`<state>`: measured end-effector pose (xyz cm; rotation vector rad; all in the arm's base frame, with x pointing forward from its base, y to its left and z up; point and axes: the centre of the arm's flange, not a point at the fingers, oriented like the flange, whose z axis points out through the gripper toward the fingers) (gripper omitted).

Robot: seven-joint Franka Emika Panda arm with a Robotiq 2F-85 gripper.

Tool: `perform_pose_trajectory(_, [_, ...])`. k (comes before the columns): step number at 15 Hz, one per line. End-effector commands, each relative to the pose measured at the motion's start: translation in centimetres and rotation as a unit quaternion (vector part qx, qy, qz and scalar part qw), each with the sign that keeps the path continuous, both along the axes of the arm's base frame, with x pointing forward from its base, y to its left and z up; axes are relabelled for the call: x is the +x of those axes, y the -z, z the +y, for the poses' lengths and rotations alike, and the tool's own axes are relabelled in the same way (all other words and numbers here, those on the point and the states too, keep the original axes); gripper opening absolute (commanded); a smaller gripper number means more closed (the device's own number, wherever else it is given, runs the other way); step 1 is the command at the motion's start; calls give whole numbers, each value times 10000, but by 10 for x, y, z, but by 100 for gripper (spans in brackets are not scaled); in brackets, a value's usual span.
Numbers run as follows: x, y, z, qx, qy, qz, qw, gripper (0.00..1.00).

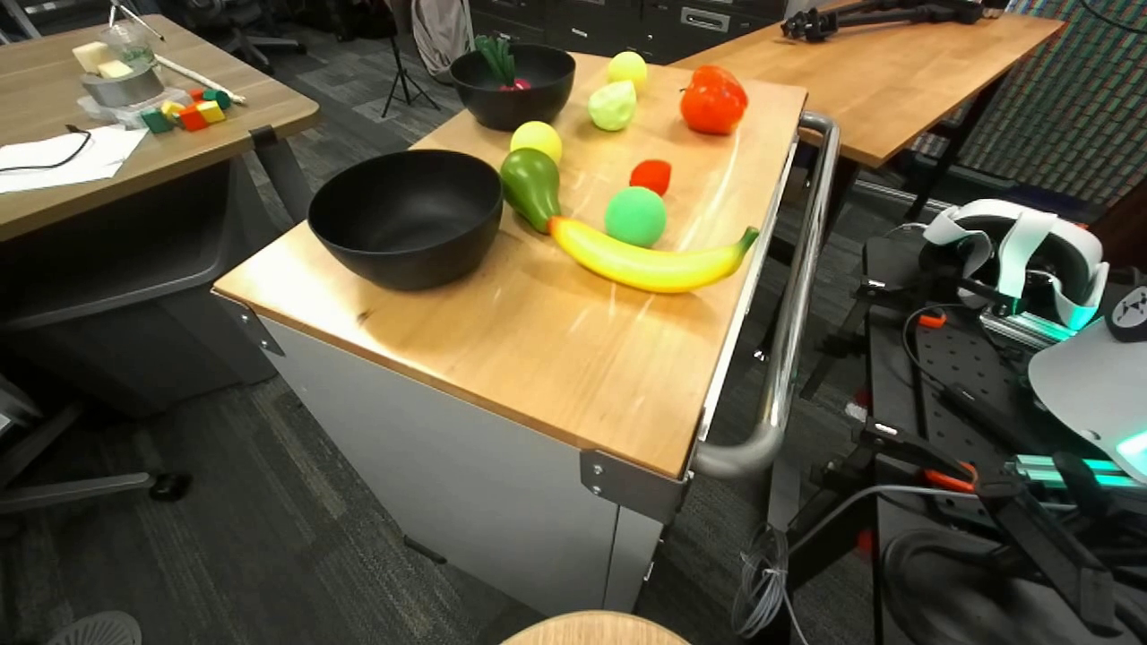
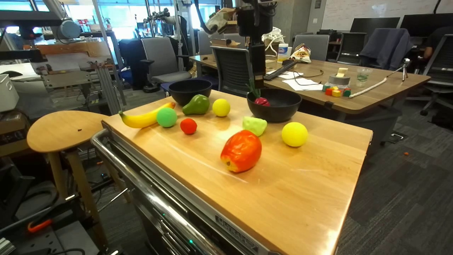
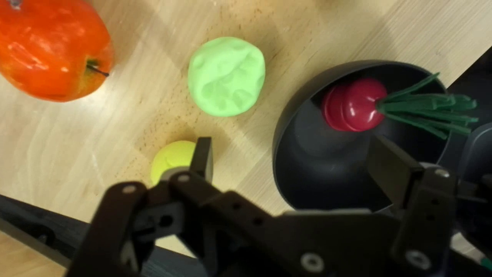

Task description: Take the fruit and vegetable toys out of the black bowls and put them on the counter

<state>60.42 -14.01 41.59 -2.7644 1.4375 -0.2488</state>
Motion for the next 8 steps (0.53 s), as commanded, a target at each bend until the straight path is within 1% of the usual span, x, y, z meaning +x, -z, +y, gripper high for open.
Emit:
perform_pose_trajectory(1, [35,-1,17,32,-64,102,9999,100])
perform_pose_trajectory(3, [49,8,24,48,-44,125,9999,100])
perform_pose_trajectory(8, [79,30,28,274,256,113,9992,100])
